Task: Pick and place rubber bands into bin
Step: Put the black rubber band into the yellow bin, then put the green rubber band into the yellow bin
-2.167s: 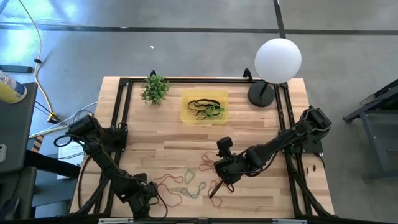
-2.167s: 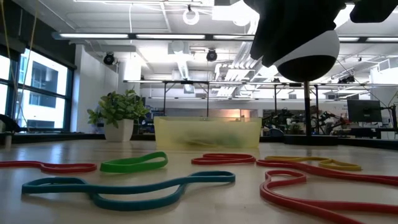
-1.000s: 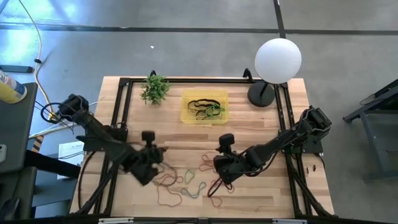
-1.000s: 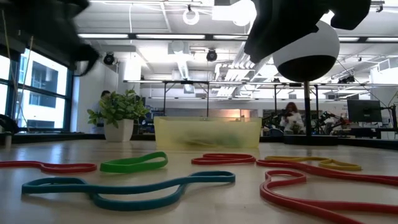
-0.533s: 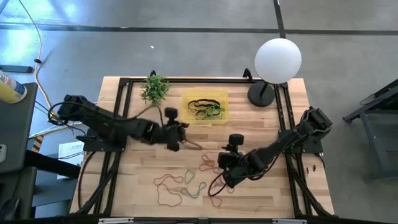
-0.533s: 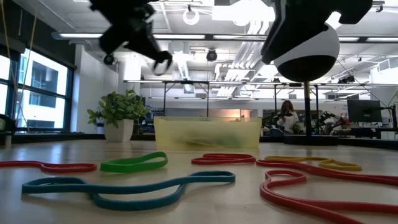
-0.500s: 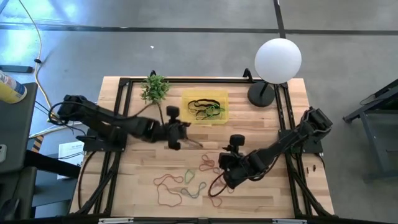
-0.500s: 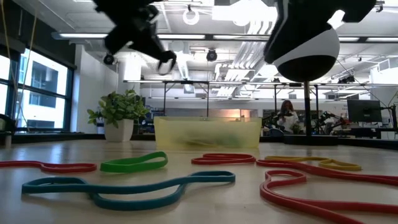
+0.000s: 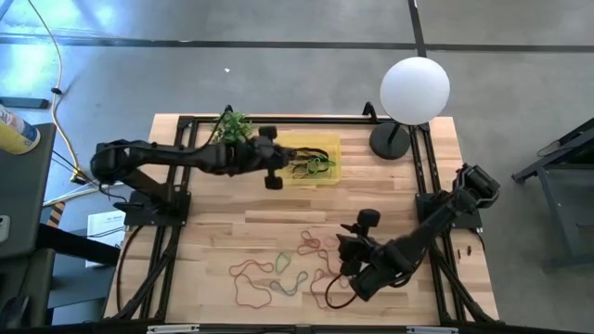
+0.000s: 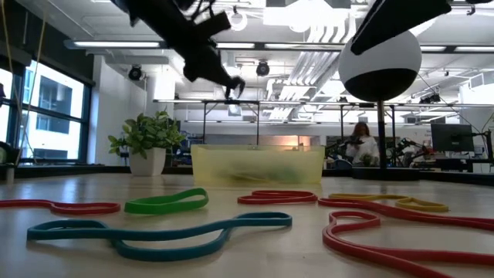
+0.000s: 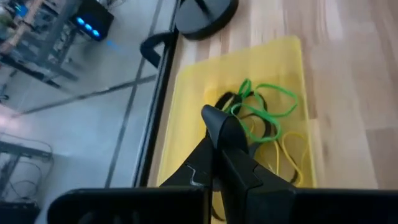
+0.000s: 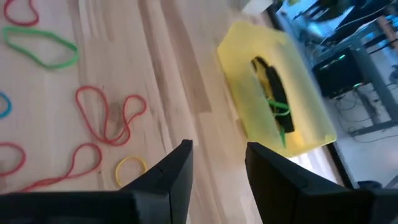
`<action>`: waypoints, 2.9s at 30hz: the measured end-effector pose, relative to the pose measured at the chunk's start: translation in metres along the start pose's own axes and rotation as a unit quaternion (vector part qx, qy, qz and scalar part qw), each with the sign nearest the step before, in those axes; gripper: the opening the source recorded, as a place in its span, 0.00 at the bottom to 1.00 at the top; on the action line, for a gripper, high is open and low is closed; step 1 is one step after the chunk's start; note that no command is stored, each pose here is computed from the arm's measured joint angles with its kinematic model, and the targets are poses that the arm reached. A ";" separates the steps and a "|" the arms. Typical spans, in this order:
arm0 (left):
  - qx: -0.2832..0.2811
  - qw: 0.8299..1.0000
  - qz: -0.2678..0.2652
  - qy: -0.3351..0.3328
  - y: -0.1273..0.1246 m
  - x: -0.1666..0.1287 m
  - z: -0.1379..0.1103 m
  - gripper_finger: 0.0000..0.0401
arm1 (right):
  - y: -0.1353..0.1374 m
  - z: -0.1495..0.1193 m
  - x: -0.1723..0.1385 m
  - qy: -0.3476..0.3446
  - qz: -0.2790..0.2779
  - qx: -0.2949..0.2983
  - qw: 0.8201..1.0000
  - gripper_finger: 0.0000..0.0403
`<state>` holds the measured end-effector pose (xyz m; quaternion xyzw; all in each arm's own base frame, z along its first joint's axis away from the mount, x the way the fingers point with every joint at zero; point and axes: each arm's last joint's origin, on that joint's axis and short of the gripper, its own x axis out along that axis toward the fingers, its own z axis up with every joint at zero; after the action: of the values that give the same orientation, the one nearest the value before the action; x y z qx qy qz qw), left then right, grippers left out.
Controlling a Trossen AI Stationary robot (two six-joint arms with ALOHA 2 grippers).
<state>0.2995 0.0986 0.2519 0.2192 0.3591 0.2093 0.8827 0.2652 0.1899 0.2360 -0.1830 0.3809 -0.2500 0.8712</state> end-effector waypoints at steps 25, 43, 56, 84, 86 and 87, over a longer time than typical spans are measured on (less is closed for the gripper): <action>-0.036 0.999 -0.014 -0.007 0.004 0.068 -0.025 0.15 | 0.002 0.000 -0.004 -0.023 -0.011 0.019 0.999 0.34; -0.039 0.997 -0.052 -0.032 0.004 0.063 -0.022 0.48 | 0.003 -0.001 -0.004 -0.014 0.000 0.019 1.000 0.34; 0.010 0.973 -0.227 0.026 -0.004 0.012 -0.001 0.36 | 0.002 -0.001 -0.004 -0.013 -0.002 0.015 1.000 0.34; 0.196 0.924 -0.328 0.016 -0.198 -0.066 0.031 0.30 | 0.001 -0.001 -0.003 -0.018 -0.013 -0.011 1.000 0.34; 0.195 0.927 -0.320 0.027 -0.204 -0.056 0.029 0.30 | 0.001 -0.001 -0.003 -0.018 -0.013 -0.011 1.000 0.34; 0.196 0.927 -0.318 0.038 -0.205 -0.051 0.026 0.30 | 0.001 -0.001 -0.003 -0.018 -0.013 -0.010 1.000 0.34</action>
<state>0.3283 -0.1018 0.1858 0.2543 0.4768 -0.1486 0.8282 0.2630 0.1925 0.2371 -0.2013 0.3653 -0.2542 0.8726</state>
